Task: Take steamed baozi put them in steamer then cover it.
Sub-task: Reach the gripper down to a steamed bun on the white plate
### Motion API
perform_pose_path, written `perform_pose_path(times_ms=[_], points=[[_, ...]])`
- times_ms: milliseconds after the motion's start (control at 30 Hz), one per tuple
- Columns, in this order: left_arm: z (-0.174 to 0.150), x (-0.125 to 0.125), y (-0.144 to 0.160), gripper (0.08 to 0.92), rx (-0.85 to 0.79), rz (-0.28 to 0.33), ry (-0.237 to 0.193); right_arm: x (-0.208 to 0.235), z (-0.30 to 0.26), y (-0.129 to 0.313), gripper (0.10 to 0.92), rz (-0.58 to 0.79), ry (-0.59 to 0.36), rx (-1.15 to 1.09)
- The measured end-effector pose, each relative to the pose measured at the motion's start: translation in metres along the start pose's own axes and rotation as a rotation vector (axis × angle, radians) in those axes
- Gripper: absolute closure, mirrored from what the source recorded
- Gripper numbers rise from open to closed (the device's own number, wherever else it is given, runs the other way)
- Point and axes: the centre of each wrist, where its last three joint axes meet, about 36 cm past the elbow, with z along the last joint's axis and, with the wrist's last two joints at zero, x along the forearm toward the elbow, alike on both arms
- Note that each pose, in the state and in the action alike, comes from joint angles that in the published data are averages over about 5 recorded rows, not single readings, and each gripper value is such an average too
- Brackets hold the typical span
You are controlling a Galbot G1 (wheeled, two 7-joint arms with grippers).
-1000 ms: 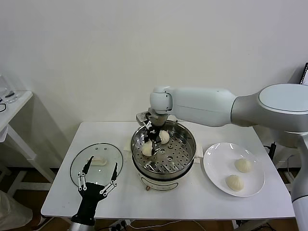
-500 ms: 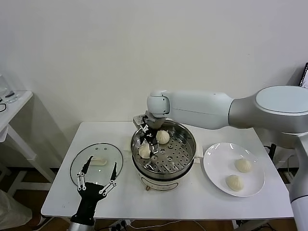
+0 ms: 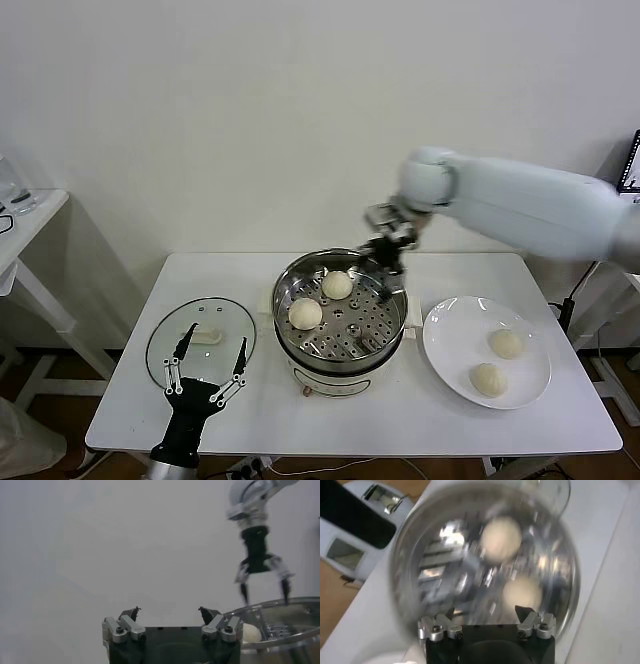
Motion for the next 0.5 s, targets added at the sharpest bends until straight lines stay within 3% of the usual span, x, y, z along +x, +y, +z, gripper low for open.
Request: perform_pose_path(times_ms=[233,500], points=[[-0.001,0.001,0.001,0.177,-0.005,-0.003,0.002,-0.024,0.083,0.055,0.200,-0.046,0.020,-0.113],[-0.001,0.005,0.002,0.177,-0.013,-0.009,0.011,-0.077,0.132,0.104,0.205,-0.098,0.038,-0.194]])
